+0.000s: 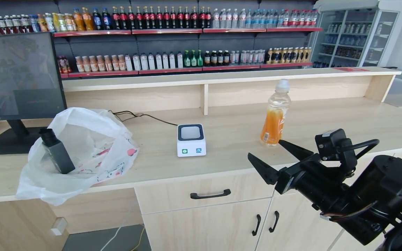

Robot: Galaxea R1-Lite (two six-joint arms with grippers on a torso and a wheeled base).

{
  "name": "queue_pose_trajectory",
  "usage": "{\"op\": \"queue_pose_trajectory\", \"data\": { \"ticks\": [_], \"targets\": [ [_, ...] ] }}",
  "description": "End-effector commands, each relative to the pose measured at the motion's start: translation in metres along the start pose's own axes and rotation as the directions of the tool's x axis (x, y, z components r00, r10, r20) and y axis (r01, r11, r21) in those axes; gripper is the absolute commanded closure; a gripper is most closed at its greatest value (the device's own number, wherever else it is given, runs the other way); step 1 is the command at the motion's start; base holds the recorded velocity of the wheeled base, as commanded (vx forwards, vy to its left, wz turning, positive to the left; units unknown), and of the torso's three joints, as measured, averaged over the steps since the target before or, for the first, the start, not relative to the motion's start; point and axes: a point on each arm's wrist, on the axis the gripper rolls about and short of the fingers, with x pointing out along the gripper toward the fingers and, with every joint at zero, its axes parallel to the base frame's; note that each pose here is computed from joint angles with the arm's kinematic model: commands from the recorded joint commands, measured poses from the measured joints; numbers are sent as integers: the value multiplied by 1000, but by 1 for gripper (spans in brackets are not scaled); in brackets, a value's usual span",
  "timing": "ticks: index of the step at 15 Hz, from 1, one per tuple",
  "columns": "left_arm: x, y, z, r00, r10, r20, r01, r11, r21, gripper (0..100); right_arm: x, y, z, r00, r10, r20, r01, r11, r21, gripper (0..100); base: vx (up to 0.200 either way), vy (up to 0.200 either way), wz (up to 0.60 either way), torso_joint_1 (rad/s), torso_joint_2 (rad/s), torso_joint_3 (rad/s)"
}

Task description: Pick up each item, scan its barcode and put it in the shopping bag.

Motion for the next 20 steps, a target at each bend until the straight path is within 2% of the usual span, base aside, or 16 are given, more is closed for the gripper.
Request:
{"op": "queue_pose_trajectory", "data": {
  "ticks": [1, 8, 11, 18, 20],
  "targets": [
    [0, 0, 0, 1000, 0, 3, 0, 1000, -1, 0, 0, 0, 0, 1000, -1, -1, 1, 1000, 0, 0, 0, -200, 0, -2, 2, 12],
    [0, 0, 0, 1000, 0, 4, 0, 1000, 1, 0, -2, -3, -2, 1000, -12, -14, 12, 1000, -2, 0, 0, -200, 0, 0, -2, 4],
    [0, 0, 0, 1000, 0, 3, 0, 1000, 1, 0, -12, -4, -11, 998, -12, -63, 12, 1000, -4, 0, 0, -200, 0, 2, 5, -1],
    [0, 0, 0, 1000, 0, 3, 0, 1000, -1, 0, -6, -6, -14, 997, -21, -70, 21, 1000, -6, 0, 200, 0, 0, 2, 3, 2],
    [0, 0, 0, 1000, 0, 3, 0, 1000, -1, 0, -6, -13, -15, 996, -51, -73, 50, 999, -9, 0, 200, 0, 0, 14, 2, 7]
  ]
}}
